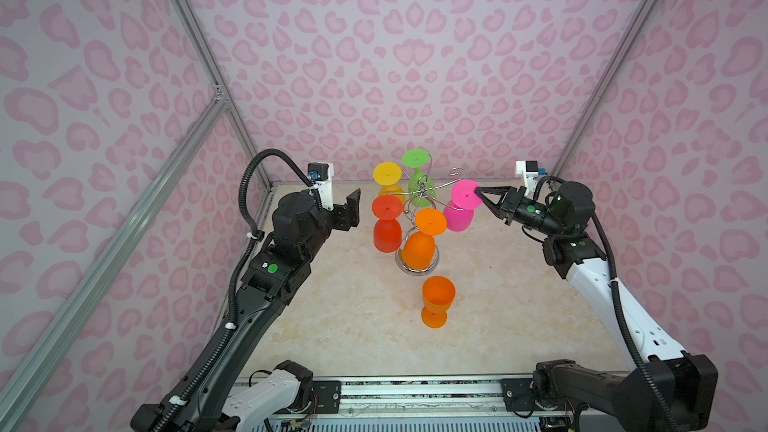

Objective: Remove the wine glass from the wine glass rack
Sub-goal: 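Close the right gripper on the pink glass's base on the rack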

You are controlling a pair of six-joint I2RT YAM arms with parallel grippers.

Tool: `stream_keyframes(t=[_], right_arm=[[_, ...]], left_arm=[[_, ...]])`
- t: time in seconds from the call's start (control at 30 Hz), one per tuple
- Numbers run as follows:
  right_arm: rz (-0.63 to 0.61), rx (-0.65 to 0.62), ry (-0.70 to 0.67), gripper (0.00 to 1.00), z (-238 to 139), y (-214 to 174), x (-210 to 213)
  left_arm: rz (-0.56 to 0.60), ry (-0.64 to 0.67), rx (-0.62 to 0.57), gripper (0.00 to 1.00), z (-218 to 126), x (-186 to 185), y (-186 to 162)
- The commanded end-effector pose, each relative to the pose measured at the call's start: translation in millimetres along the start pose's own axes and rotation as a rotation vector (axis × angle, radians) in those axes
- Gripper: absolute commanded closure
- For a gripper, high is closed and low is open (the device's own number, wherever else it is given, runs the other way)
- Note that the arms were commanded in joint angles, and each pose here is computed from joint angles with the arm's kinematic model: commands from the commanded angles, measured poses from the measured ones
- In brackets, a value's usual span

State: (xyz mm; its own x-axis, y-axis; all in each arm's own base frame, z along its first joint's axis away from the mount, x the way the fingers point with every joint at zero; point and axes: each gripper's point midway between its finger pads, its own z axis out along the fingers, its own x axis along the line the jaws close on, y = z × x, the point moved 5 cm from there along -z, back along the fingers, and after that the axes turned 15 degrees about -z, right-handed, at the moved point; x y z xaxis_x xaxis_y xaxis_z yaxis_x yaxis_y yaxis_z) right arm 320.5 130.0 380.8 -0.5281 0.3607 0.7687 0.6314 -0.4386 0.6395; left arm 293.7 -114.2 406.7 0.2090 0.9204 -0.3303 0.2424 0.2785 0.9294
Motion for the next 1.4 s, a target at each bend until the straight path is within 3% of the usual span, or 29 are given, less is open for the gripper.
stream_keyframes(t=[0.0,0.6,1.37], right_arm=[[-0.025,0.009,0.025,1.00,-2.6,-2.7,5.9],[-0.023,0.046,0.022,1.00,-6.5,-15.0,15.8],[-0.017,0.050,0.028,1.00,31.2,-4.1,-0.4]], left_arm=[[-0.007,-0.018,-0.020,0.17,0.4,-2.5,3.6],[-0.016,-0.040,-0.011,0.17,5.8,-6.8,5.5],[-0.029,-0.058,0.042,0.18,19.8,-7.3,-9.5]])
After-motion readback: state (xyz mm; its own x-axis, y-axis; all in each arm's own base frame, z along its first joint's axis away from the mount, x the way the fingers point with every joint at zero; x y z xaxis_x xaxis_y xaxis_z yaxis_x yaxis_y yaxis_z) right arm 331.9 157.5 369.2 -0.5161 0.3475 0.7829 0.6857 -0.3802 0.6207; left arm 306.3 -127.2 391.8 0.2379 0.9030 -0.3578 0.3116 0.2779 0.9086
